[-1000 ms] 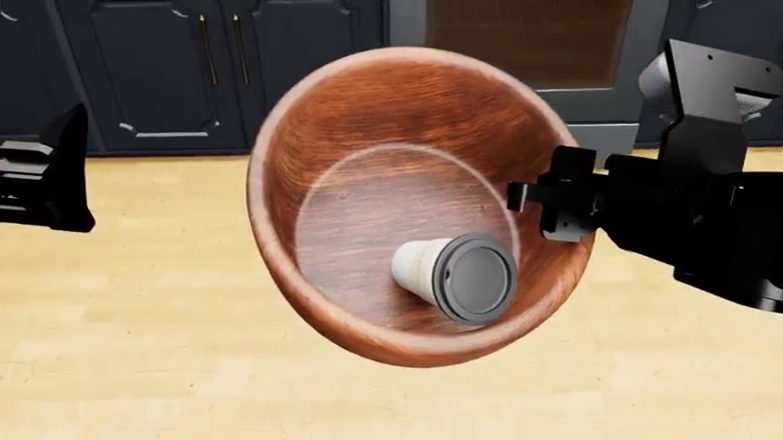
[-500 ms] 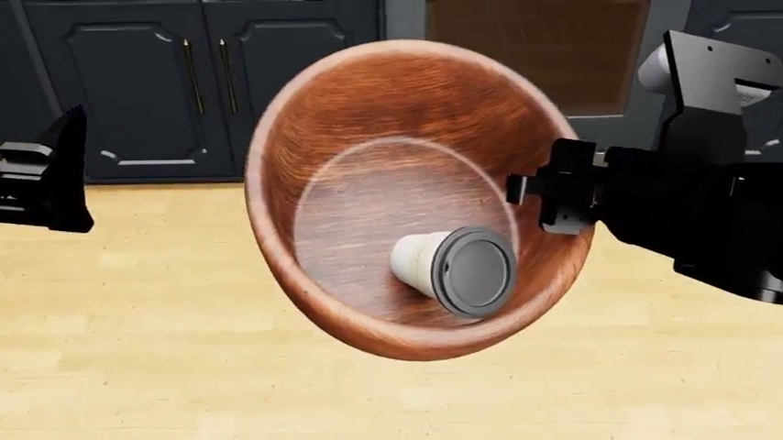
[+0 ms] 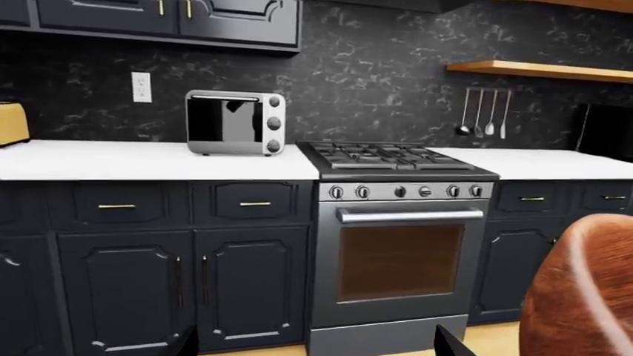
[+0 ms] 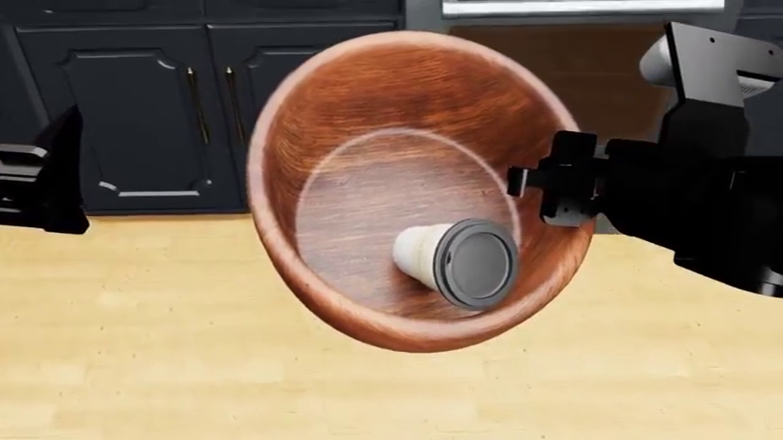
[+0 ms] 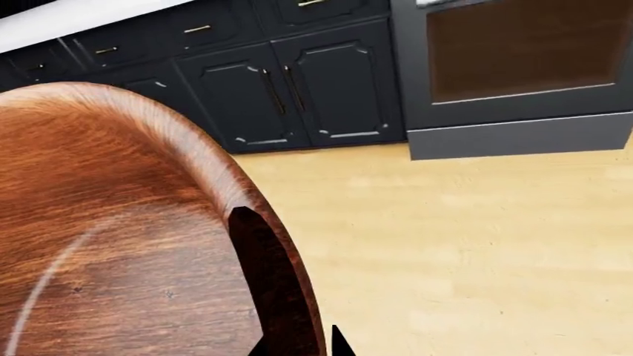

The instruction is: Place the cup inside the bowl on the dining table and move the bowl to any counter.

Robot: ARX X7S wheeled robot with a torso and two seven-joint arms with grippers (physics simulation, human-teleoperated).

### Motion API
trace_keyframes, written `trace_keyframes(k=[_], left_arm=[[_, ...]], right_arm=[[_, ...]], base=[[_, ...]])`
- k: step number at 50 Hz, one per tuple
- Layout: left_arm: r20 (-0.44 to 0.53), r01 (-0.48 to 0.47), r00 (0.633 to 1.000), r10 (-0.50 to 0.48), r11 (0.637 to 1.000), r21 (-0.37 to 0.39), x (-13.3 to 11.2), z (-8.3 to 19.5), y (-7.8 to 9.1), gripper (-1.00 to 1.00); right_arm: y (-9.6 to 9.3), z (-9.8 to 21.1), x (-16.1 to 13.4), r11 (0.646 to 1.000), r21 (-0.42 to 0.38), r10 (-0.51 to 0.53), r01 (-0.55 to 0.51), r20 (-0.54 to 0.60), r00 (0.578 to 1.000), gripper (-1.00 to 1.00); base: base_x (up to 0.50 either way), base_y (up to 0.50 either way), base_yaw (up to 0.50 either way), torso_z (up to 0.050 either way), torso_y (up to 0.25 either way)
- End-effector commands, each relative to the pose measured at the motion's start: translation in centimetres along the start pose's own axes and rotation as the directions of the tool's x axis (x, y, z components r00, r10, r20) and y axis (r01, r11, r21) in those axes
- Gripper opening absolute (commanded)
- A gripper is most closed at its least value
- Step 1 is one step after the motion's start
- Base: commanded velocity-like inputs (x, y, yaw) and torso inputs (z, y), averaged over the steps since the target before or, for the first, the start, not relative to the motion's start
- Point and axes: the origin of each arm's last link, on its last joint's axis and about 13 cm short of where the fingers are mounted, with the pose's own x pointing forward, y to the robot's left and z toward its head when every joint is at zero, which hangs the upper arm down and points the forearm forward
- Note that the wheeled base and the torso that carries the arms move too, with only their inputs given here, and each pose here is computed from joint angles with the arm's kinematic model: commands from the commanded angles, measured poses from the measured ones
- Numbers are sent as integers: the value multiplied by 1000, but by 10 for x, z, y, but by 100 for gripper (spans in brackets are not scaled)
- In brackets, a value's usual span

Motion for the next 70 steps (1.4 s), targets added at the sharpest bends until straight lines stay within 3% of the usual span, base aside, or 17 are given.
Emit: trace_keyframes(k=[1, 50, 70], left_arm=[[-1, -2, 1000, 2, 1000, 0, -1, 0, 3, 100], [-6, -8, 1000, 8, 1000, -4, 1, -6, -2, 100], [12, -11, 1000, 11, 1000, 9, 1, 4, -2, 100]], right_arm=[[2, 5, -3, 999, 17, 26, -27, 32, 999, -100], [0, -3, 0, 999, 36, 35, -36, 18, 999, -100], [4, 10, -3, 998, 32, 48, -49, 29, 998, -100]], base=[[514, 272, 0, 0, 10], [514, 269, 0, 0, 1], [514, 270, 0, 1, 2]])
